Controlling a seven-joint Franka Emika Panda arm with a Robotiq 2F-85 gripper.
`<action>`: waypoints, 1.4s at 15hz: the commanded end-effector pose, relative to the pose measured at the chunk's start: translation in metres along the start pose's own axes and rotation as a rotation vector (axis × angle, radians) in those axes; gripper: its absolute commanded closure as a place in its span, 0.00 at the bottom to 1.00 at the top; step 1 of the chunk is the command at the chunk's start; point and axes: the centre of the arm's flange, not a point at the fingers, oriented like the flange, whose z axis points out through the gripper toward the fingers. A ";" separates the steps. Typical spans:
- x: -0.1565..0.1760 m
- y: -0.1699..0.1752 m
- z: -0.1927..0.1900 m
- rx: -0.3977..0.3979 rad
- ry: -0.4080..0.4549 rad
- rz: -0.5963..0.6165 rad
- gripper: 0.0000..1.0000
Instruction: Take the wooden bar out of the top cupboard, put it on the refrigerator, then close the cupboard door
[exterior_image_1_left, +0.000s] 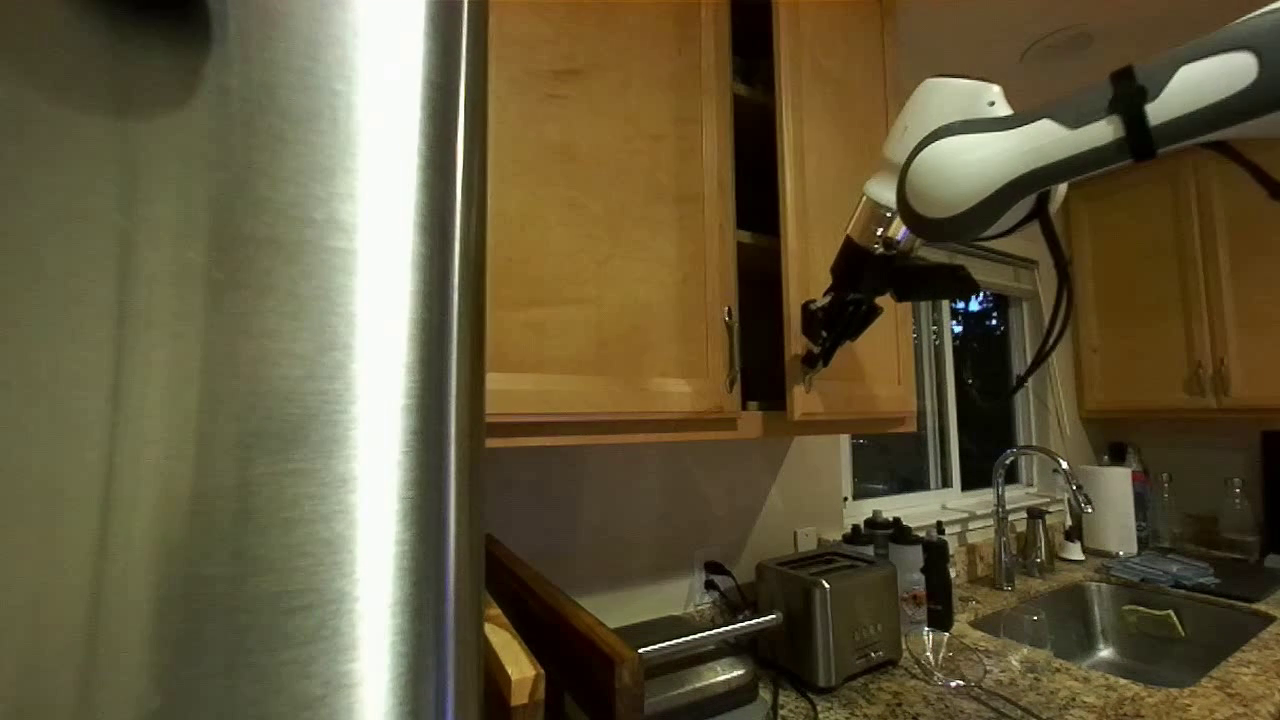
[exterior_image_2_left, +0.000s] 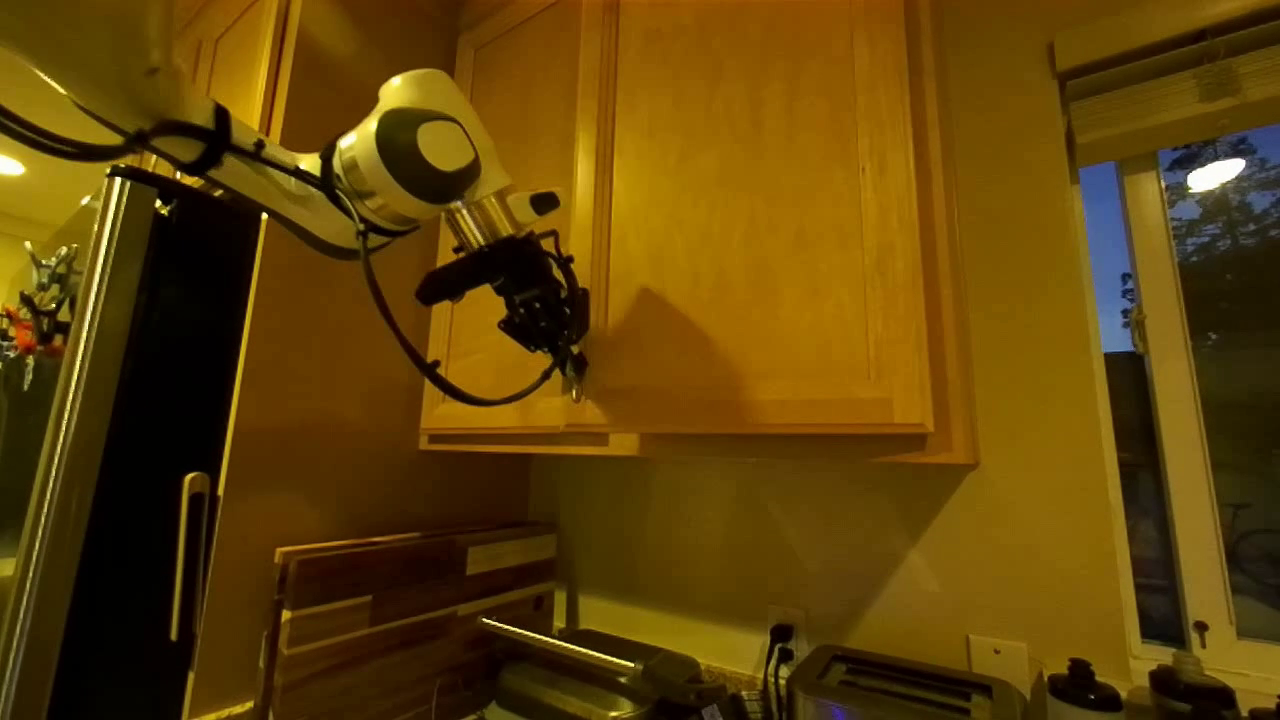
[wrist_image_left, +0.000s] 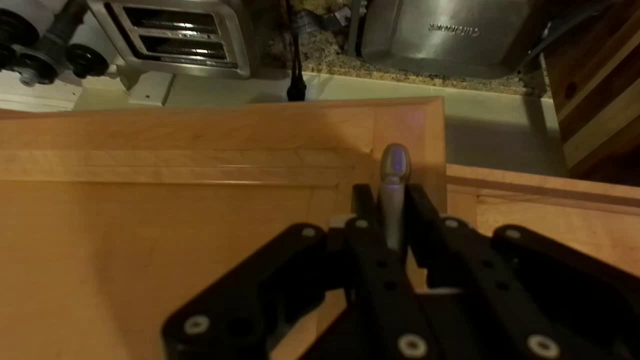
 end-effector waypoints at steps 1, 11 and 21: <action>-0.065 0.040 -0.050 -0.115 -0.040 0.090 0.92; -0.147 0.057 -0.094 -0.180 -0.368 0.135 0.47; -0.144 -0.047 -0.096 0.083 -0.397 0.004 0.00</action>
